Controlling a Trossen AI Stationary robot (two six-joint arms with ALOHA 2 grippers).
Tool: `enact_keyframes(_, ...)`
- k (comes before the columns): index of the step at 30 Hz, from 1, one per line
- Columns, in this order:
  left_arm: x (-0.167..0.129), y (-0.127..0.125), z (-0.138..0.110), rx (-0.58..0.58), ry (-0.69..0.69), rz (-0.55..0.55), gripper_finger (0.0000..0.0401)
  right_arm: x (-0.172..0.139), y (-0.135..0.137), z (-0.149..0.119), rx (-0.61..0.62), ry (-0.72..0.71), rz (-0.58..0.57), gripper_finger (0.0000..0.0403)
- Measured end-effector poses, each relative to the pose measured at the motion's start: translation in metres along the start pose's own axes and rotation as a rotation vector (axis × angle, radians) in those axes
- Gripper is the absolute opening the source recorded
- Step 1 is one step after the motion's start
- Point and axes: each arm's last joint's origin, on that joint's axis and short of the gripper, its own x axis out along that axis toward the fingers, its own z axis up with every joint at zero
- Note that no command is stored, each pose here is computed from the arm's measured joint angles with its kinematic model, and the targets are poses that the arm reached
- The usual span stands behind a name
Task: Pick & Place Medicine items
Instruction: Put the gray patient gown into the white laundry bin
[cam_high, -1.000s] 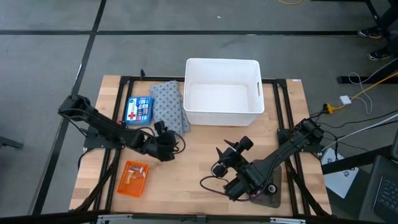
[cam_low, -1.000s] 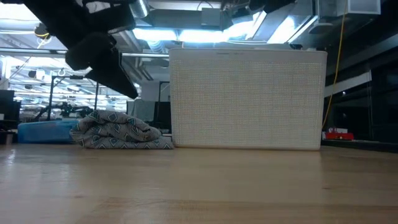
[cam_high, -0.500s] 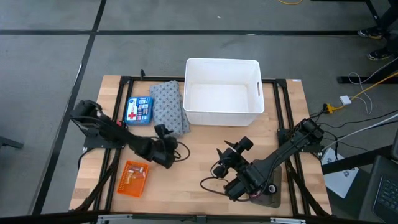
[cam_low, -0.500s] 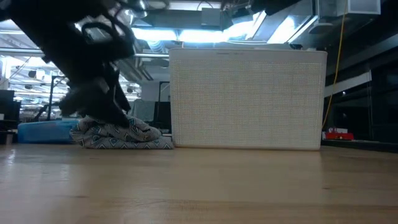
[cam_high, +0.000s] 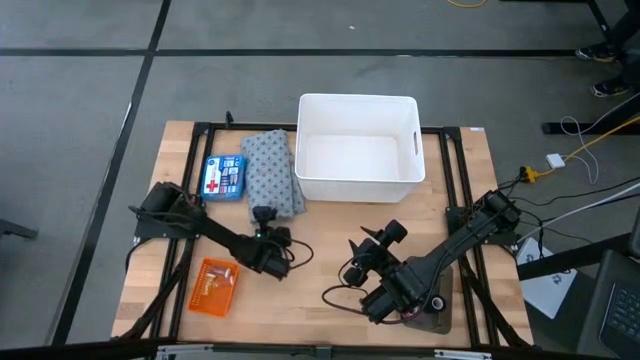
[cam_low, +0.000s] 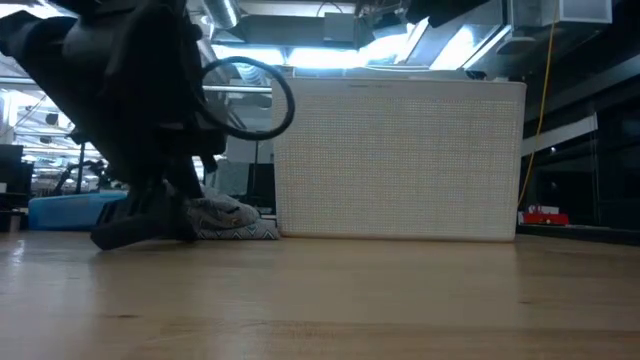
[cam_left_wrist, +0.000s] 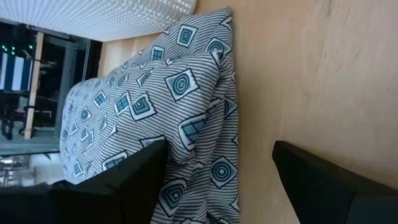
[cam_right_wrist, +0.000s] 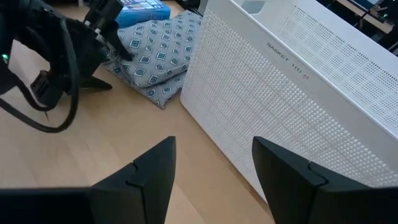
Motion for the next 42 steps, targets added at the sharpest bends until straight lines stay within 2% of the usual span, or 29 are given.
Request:
enact_keyframes(3, 0.010, 0.006, 0.000, -0.021, 0.054, 0.025, 0.0299, 0.000, 0.000, 0.000, 0.000, 0.004, 0.001, 0.0212)
enact_keyframes(10, 0.035, 0.021, -0.005, -0.084, 0.170, 0.010, 0.0299, 0.000, 0.000, -0.001, 0.001, 0.020, 0.007, 0.0212)
enact_keyframes(21, 0.052, 0.030, -0.013, -0.161, 0.217, 0.020, 0.0299, 0.000, 0.001, 0.000, 0.008, 0.019, 0.011, 0.0212)
enact_keyframes(24, 0.057, 0.032, -0.014, -0.175, 0.237, 0.008, 0.0288, 0.000, 0.001, 0.000, 0.010, 0.019, 0.011, 0.0212)
enact_keyframes(28, 0.060, 0.034, -0.014, -0.185, 0.250, -0.002, 0.0227, 0.000, 0.001, 0.000, 0.014, 0.019, 0.013, 0.0212)
enact_keyframes(35, 0.060, 0.033, -0.015, -0.152, 0.261, -0.026, 0.0032, 0.000, 0.001, 0.000, 0.016, 0.020, 0.015, 0.0212)
enact_keyframes(37, 0.059, 0.032, -0.015, -0.143, 0.258, -0.025, 0.0014, 0.000, 0.001, 0.000, 0.016, 0.020, 0.015, 0.0212)
enact_keyframes(42, 0.055, 0.028, -0.016, -0.139, 0.247, -0.032, 0.0006, 0.000, 0.001, 0.000, 0.016, 0.024, 0.016, 0.0212)
